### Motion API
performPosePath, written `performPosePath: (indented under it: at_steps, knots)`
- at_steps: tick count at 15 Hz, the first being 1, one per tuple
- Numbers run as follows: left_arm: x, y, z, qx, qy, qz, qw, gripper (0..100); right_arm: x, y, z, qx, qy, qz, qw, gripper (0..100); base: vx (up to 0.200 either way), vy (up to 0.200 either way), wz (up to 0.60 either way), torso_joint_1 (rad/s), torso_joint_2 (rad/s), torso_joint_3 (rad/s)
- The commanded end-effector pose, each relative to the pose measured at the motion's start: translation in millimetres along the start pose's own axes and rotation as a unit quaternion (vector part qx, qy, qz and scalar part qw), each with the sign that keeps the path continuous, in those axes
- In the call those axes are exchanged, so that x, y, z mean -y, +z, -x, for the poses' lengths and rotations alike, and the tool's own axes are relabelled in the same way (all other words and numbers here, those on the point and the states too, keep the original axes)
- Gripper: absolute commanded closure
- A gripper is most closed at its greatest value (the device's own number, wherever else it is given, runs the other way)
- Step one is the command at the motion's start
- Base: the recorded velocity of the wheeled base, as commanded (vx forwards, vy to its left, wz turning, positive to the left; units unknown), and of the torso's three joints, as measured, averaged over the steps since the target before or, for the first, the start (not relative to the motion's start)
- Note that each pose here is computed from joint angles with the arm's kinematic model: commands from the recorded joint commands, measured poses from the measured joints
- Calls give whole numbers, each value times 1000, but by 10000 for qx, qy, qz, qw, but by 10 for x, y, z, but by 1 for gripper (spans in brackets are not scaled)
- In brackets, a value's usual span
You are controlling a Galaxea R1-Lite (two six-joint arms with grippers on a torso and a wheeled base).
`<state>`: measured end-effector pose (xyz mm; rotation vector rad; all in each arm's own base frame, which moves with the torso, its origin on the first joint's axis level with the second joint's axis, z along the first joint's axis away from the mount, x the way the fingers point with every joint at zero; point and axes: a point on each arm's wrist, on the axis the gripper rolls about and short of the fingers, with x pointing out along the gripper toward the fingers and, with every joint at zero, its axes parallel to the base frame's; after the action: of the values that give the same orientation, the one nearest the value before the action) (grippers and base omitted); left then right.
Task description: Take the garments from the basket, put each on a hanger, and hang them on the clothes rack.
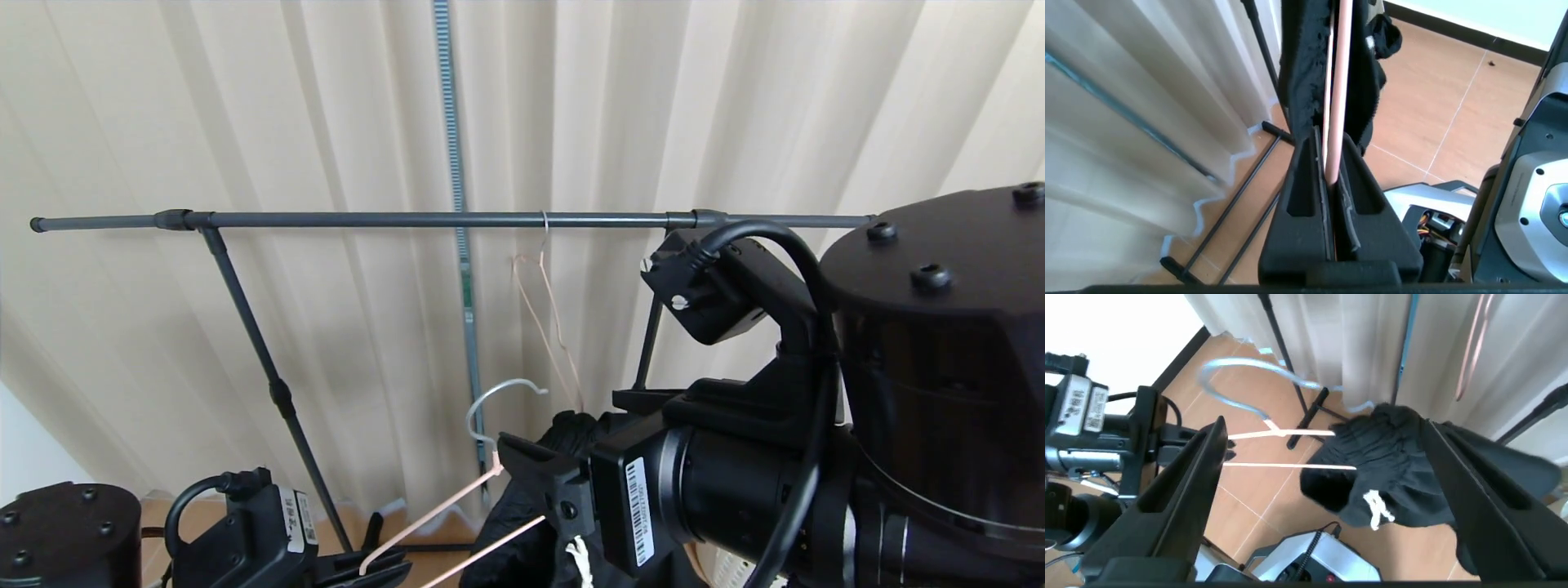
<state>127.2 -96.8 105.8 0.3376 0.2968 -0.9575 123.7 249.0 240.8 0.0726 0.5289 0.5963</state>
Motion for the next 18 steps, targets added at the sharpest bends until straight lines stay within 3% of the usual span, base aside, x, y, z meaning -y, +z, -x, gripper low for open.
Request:
performPosePath:
  at_steps: [1,3,5,7,10,11,12,13,15,18]
  knots:
    - [0,9,3,28,0,-16,10000,100,13,5,0,4,-22,-6,10000,0,0,0,0,0,0,0]
    - [2,7,7,28,0,-16,10000,100,30,-10,21,-15,-31,134,9999,0,0,0,0,0,0,0]
    - [5,-1,10,14,-4,-11,10000,100,157,6,89,41,-116,361,9993,0,0,0,0,0,0,0]
    - [26,-14,25,21,-39,-31,10000,100,321,-58,158,-61,-144,914,9957,0,0,0,0,0,0,0]
    - [41,-36,44,3,-60,-42,10000,100,925,111,289,93,268,2153,9761,0,0,0,0,0,0,0]
    - [51,-40,47,0,-83,-49,10000,100,1030,149,282,102,325,2413,9698,0,0,0,0,0,0,0]
    - [72,-43,45,-5,-143,-69,9999,100,1295,263,243,112,567,3207,9454,0,0,0,0,0,0,0]
    - [80,-44,47,-2,-164,-85,9998,100,1400,314,184,-127,820,3537,9317,0,0,0,0,0,0,0]
    - [91,-38,49,18,-194,-105,9998,100,1418,422,96,-731,1374,3804,9116,0,0,0,0,0,0,0]
    - [104,-21,67,87,-210,-139,9996,100,1493,473,-219,-1212,2220,4459,8586,0,0,0,0,0,0,0]
